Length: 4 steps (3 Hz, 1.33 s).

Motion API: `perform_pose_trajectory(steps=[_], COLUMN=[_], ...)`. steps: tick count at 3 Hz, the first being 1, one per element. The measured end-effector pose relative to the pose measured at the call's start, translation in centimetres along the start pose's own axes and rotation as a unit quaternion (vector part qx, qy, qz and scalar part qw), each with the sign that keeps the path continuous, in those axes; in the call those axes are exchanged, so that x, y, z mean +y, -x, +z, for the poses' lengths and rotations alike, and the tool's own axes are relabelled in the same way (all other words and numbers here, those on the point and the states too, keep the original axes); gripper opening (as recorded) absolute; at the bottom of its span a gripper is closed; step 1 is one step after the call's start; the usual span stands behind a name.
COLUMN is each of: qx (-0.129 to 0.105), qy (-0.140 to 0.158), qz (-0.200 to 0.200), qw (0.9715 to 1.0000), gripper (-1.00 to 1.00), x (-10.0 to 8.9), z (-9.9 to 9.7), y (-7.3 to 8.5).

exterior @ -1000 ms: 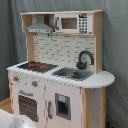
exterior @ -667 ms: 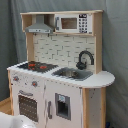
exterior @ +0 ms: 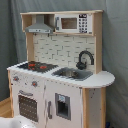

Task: Play with the kitchen

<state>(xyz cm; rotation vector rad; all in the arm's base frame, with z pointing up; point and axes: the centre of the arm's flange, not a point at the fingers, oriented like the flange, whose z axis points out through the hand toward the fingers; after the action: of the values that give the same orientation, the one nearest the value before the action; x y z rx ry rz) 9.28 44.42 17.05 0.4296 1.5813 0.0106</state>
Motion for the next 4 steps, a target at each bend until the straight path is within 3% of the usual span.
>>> perform_pose_trajectory(steps=[4], qx=[-0.019], qy=[0.009], qz=[0.058], qw=[0.9981], gripper=[1.00], x=[-1.4], z=[1.2], y=[3.7])
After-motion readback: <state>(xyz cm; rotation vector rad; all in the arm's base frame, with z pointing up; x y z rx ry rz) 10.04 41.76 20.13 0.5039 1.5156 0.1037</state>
